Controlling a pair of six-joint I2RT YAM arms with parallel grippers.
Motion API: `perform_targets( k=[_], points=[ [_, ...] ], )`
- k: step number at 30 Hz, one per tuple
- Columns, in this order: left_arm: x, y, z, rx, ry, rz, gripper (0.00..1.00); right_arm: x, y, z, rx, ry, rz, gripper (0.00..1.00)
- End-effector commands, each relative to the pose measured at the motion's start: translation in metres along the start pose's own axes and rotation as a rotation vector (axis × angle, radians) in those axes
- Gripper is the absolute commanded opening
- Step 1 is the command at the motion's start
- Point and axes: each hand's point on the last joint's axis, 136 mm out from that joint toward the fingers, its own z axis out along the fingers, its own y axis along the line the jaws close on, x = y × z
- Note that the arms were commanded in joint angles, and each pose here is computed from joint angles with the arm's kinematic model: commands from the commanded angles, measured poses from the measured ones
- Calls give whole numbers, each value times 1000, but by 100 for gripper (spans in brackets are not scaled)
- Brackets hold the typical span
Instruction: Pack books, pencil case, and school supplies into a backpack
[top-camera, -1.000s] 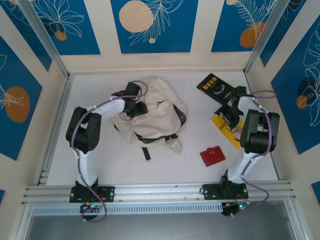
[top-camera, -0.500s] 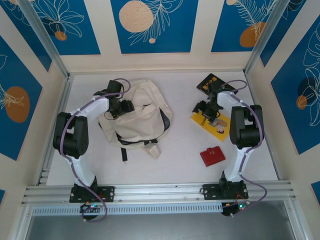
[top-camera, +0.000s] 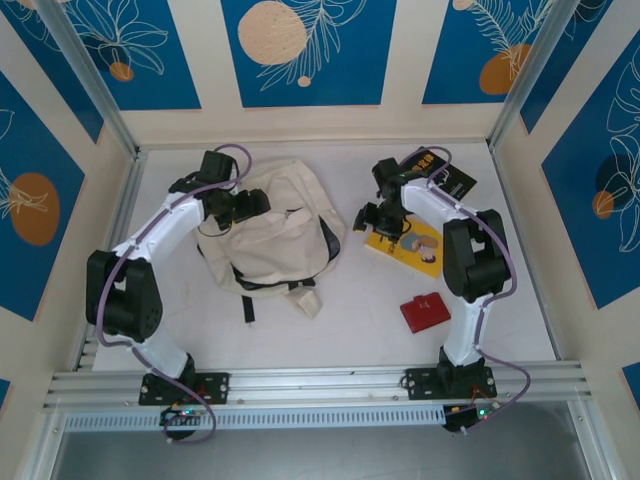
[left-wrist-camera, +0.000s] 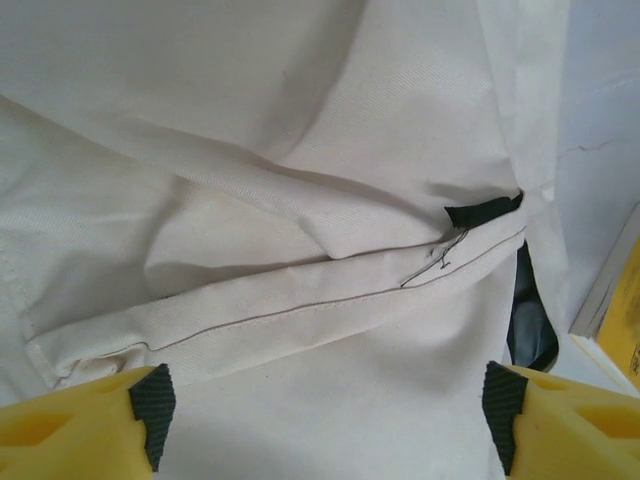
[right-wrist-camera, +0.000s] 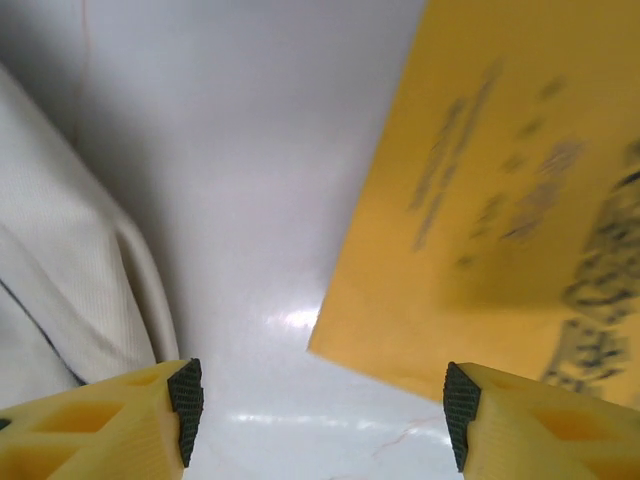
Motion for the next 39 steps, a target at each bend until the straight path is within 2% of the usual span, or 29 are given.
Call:
perform_targets(
  k=[1,8,15,25,34,39],
  points=[
    [4,-7,-17,17,-3,18,87,-26,-20,-3,126,-62,76,67],
    [12,-3,-25,16,-4,20,99,-63,-24,16,221,-69,125,52],
    [18,-3,-28,24,8,17,100,-59,-24,32,250,-13,119,40],
    [18,-11,-29,53,14,17,100,7,-13,63,252,175,1,18],
    [21,-18,-28,70,22,26,100,89,-6,68,223,274,-85,14],
    [24,-29,-27,91,31,47,100,123,-12,45,199,248,-85,15]
  ],
)
